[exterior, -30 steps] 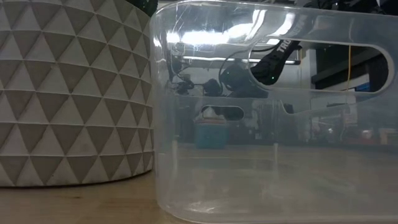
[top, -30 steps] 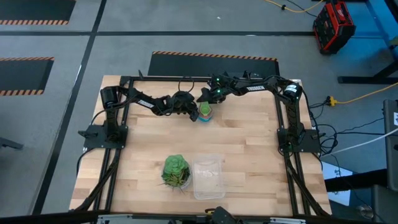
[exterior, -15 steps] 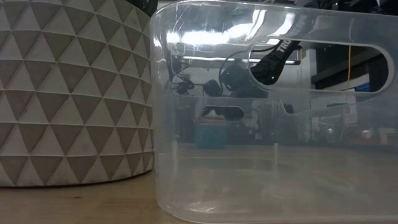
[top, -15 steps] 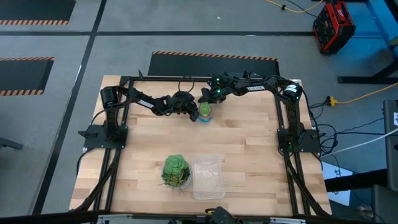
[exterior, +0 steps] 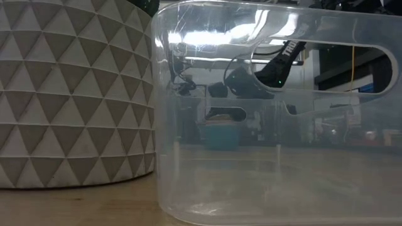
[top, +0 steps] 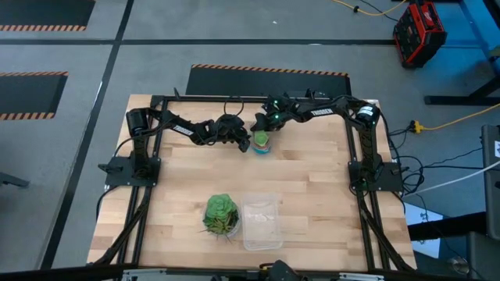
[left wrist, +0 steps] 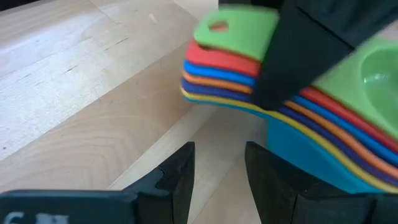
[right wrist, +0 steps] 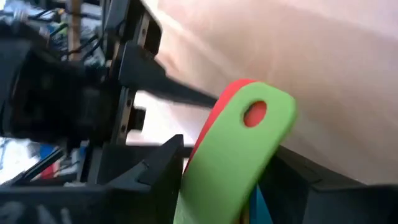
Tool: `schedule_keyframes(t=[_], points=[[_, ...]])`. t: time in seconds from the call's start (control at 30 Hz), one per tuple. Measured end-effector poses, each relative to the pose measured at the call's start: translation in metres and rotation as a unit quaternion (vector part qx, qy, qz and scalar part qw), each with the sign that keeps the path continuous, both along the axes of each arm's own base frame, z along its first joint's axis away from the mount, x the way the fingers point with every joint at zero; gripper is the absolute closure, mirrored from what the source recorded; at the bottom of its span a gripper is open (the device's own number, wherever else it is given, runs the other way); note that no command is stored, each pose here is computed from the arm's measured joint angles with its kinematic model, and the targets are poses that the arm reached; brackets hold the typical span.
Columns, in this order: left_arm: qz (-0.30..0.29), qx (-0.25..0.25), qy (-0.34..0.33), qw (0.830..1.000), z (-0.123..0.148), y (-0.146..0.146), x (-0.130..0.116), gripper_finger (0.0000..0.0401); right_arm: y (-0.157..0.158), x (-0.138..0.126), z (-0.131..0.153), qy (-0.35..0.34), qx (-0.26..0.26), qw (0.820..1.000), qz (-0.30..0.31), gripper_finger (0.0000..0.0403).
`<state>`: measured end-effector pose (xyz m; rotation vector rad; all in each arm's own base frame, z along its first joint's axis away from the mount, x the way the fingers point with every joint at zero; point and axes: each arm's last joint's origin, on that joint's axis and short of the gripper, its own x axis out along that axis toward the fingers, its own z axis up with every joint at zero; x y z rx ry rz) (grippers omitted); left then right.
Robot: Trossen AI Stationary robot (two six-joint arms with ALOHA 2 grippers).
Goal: Nest measuring cups in basket
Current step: Put the nested measuring cups into the transparent bin
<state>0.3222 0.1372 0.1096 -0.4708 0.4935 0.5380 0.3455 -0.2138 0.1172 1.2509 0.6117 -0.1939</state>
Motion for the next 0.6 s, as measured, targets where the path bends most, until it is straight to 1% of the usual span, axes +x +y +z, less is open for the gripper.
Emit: schedule_keyframes(t=[0.1,0.17,0.6], points=[[0.000,0.000,0.000,1.000,0.0000,0.0000,0.0000,0.0266,0.0016,-0.0016,-0.0022,-0.028,0.014,1.000,0.000,0.0216],[0.000,0.000,0.000,1.000,0.0000,0.0000,0.0000,0.0266,0.0014,-0.0016,-0.0024,-0.037,0.006,0.999,-0.010,0.0216],[0.000,-0.001,-0.001,1.000,0.0001,0.0000,0.0000,0.0266,0.0009,-0.0018,-0.0025,-0.037,0.003,0.999,-0.018,0.0216]])
